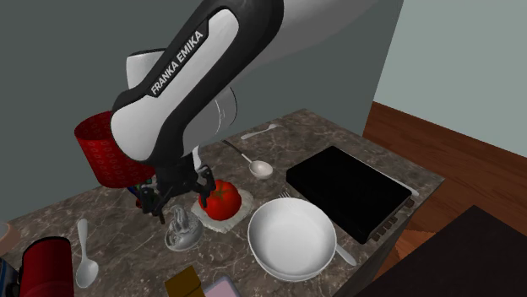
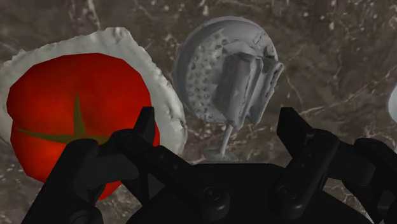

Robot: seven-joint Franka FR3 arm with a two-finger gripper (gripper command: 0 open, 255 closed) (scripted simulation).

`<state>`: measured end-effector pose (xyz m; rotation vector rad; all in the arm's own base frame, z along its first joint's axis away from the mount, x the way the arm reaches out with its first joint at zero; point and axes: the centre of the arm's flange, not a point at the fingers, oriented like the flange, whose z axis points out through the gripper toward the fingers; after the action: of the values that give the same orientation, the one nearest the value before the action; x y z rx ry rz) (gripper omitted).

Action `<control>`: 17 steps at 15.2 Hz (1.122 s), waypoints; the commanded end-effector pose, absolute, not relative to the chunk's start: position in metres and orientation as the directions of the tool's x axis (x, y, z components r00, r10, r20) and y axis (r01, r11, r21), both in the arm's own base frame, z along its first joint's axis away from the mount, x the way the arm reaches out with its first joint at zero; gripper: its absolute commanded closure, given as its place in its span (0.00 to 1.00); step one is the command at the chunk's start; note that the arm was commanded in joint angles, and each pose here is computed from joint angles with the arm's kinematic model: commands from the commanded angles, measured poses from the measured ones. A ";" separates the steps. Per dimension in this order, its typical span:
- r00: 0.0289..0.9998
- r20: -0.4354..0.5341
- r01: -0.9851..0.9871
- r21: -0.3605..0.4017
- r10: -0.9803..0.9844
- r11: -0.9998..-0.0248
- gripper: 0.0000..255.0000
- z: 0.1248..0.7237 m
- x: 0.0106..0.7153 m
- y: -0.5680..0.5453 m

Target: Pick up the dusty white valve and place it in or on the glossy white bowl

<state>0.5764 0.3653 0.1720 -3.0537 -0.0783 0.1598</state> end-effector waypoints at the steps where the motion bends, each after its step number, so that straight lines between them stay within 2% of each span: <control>1: 0.993 -0.104 0.045 -0.083 0.054 -0.996 0.00 0.170 0.576 0.364; 4: 0.993 -0.104 0.045 -0.083 0.054 -0.996 0.00 0.170 0.576 0.364; 5: 0.993 -0.104 0.045 -0.083 0.054 -0.996 1.00 0.169 0.576 0.364; 17: 0.993 -0.104 0.045 -0.083 0.054 -0.996 1.00 0.185 0.576 0.364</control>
<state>0.5781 0.3625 0.1830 -3.0545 -0.0733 0.1535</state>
